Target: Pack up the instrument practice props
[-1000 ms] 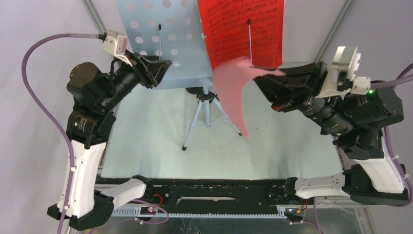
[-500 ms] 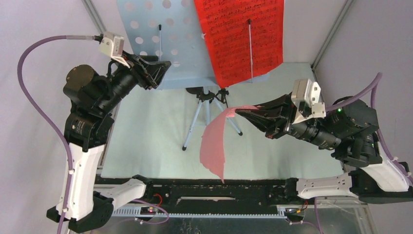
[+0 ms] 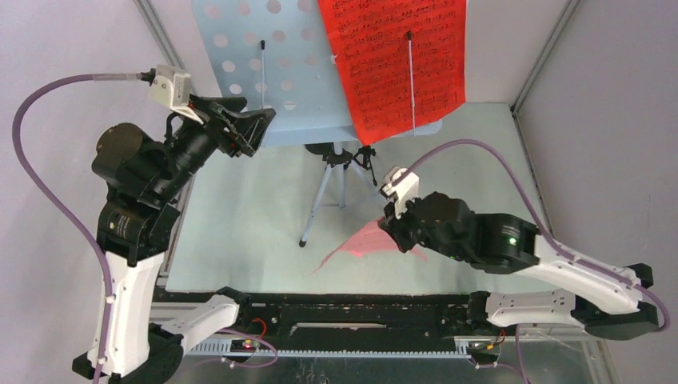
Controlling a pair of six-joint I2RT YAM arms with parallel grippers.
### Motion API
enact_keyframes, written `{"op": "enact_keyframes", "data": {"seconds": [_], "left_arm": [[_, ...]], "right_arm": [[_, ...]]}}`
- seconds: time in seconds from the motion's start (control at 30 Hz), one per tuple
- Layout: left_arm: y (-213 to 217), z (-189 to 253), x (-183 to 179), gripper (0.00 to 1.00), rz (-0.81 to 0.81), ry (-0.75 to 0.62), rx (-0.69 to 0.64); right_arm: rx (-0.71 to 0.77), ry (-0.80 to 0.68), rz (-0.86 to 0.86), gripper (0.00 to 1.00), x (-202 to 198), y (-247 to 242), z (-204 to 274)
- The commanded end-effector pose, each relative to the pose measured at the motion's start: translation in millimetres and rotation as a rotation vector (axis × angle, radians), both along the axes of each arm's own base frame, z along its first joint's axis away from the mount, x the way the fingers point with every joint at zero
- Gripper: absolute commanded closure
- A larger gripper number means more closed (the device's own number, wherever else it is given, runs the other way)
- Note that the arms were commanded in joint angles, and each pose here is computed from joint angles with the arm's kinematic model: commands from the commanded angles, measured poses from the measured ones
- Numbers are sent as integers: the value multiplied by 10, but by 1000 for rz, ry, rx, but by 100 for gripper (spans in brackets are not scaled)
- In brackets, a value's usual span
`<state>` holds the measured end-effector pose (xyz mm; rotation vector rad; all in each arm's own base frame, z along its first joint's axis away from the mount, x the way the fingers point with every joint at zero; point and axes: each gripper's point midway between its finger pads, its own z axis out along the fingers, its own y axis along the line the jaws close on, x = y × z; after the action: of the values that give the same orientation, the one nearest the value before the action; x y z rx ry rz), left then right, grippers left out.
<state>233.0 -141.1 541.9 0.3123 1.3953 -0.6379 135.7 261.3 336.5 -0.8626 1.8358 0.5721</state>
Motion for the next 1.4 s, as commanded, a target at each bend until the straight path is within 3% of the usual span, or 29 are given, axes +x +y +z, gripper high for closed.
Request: {"op": "enact_keyframes", "data": {"seconds": [0.0,0.13,0.3,0.53,0.83,1.37], "left_arm": [[47,58,-37,25,14,-38,-1],[61,43,-77,24,13,-34,-1],[87,47,-150,23,13,-41,-9],[63,63,-181,23,-6,-42,-16],[82,42,-223,22,-4,-39,-19],[77,22,-272,21,-16,-31,-32]], "right_arm": [[64,231,-237,100,195,-291,-440],[101,364,-406,100,421,-591,-826],[181,425,-634,100,738,-1071,-1113],[249,381,-941,100,1144,-1851,-1246],[168,324,-1282,100,1532,-2679,-1465],[256,424,-1613,100,1769,-3505,-1913]]}}
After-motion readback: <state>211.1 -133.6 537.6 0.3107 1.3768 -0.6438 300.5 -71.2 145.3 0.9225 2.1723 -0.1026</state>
